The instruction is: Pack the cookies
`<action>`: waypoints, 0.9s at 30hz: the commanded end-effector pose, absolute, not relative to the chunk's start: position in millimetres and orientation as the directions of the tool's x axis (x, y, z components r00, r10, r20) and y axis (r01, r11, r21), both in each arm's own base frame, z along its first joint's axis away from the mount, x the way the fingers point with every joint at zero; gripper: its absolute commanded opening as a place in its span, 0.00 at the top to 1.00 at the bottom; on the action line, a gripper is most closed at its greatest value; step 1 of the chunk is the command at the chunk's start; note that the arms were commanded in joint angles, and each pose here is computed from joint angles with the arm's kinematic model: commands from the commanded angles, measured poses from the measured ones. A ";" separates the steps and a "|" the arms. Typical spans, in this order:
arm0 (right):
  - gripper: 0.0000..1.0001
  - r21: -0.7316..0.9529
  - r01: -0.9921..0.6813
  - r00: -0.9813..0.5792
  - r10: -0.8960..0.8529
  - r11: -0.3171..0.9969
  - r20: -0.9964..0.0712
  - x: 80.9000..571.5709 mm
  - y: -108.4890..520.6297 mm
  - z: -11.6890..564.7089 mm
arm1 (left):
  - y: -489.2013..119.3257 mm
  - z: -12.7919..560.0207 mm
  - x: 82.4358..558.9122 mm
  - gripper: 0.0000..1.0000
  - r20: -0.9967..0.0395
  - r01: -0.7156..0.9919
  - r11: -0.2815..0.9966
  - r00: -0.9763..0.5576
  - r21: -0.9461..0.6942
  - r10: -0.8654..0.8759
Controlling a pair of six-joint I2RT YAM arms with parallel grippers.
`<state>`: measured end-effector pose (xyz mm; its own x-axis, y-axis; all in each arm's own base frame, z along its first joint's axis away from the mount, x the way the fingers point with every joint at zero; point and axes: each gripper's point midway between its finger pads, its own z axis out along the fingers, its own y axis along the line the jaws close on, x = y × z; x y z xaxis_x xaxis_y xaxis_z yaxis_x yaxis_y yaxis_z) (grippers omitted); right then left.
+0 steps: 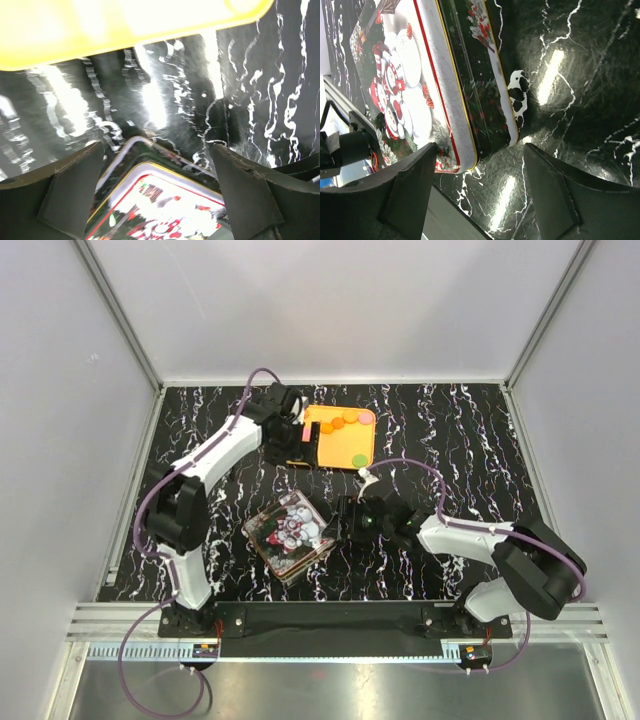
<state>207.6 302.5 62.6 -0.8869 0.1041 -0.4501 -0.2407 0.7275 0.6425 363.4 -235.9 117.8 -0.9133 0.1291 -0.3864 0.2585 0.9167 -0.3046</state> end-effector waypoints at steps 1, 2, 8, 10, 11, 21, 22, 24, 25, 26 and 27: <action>0.22 0.611 -0.294 -0.867 0.064 0.735 -0.494 213.2 303.3 53.7 | -205.7 149.8 358.3 0.04 -0.442 0.196 0.957 -0.893 -0.215 0.084; 0.22 0.612 -0.306 -0.861 0.062 0.729 -0.504 214.8 304.4 53.1 | -196.1 148.8 347.2 0.04 -0.450 0.180 0.963 -0.890 -0.201 0.072; 0.23 0.612 -0.327 -0.857 0.046 0.720 -0.513 216.6 306.0 46.1 | -165.3 145.3 296.6 0.02 -0.482 0.053 0.968 -0.873 -0.246 -0.075; 0.23 0.613 -0.321 -0.858 0.052 0.722 -0.510 217.0 304.2 44.2 | -163.6 141.7 283.9 0.02 -0.472 0.022 0.959 -0.874 -0.281 -0.118; 0.23 0.614 -0.316 -0.858 0.058 0.723 -0.511 217.9 302.4 44.3 | -161.8 139.2 273.8 0.02 -0.476 0.011 0.951 -0.868 -0.309 -0.145; 0.16 0.606 -0.351 -0.829 0.065 0.714 -0.556 223.0 296.8 70.2 | -142.1 134.3 226.8 0.01 -0.437 -0.196 0.874 -0.804 -0.444 -0.403; 0.15 0.600 -0.369 -0.817 0.059 0.710 -0.573 225.2 297.5 77.8 | -140.9 132.5 220.4 0.01 -0.432 -0.205 0.862 -0.798 -0.463 -0.421; 0.12 0.590 -0.390 -0.802 0.054 0.707 -0.594 229.3 298.1 83.8 | -139.2 130.3 216.0 0.01 -0.419 -0.237 0.842 -0.783 -0.484 -0.461; 0.11 0.587 -0.407 -0.790 0.052 0.699 -0.610 235.2 300.2 89.7 | -138.2 128.0 213.2 0.01 -0.417 -0.242 0.836 -0.778 -0.492 -0.471; 0.10 0.591 -0.418 -0.787 0.050 0.690 -0.615 236.8 302.6 92.9 | -138.6 126.6 212.8 0.01 -0.410 -0.254 0.826 -0.771 -0.503 -0.487; 0.10 0.586 -0.422 -0.787 0.041 0.692 -0.616 239.2 304.3 90.5 | -140.2 125.1 212.4 0.01 -0.404 -0.255 0.821 -0.771 -0.511 -0.491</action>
